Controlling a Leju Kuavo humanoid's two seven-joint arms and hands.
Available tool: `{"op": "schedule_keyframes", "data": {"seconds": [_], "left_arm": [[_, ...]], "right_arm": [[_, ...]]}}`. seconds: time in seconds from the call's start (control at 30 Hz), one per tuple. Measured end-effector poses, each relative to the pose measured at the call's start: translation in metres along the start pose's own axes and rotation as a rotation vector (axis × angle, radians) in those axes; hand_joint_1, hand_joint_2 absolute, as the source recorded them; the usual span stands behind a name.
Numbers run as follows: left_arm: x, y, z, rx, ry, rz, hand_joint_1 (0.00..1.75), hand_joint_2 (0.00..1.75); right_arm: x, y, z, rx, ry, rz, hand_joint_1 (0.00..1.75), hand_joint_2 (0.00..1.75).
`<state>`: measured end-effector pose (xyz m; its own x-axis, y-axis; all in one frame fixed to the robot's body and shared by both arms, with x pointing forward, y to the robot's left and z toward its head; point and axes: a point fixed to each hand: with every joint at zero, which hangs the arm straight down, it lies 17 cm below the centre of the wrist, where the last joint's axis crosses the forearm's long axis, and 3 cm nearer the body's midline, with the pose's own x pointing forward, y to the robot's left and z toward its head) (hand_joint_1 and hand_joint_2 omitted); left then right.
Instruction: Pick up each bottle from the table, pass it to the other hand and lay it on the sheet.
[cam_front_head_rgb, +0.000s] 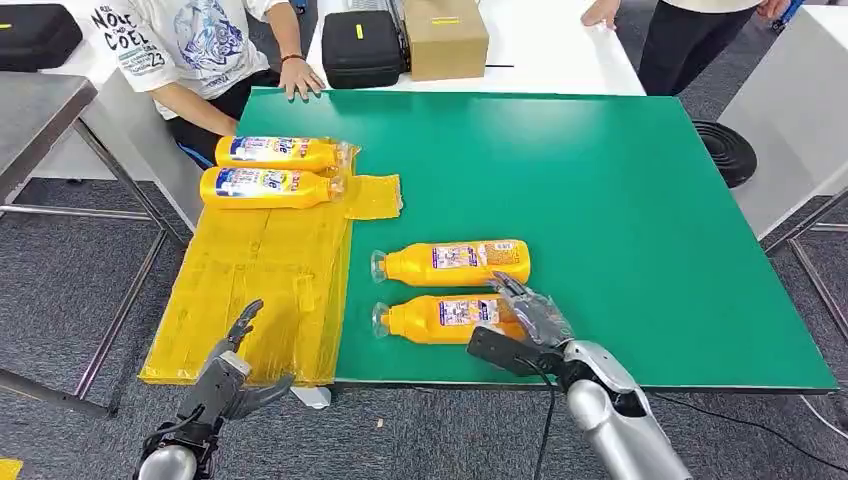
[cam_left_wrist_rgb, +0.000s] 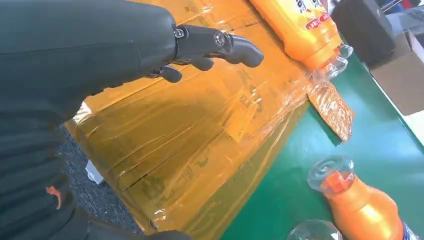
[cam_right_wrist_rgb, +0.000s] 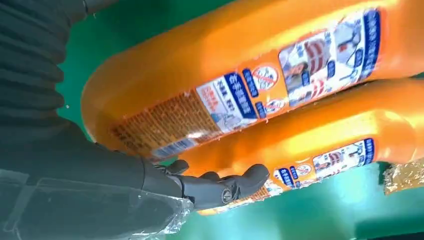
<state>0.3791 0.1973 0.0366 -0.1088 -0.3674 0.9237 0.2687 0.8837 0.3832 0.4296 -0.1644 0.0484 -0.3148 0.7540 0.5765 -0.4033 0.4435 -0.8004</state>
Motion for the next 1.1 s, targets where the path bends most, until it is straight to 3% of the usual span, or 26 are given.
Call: {"op": "schedule_keyframes", "data": {"seconds": [1.1], "left_arm": [[-0.015, 0.004, 0.001, -0.006, 0.031, 0.012, 0.00, 1.75]], "right_arm": [[-0.029, 0.002, -0.015, 0.144, 0.011, 0.034, 0.03, 1.75]]}}
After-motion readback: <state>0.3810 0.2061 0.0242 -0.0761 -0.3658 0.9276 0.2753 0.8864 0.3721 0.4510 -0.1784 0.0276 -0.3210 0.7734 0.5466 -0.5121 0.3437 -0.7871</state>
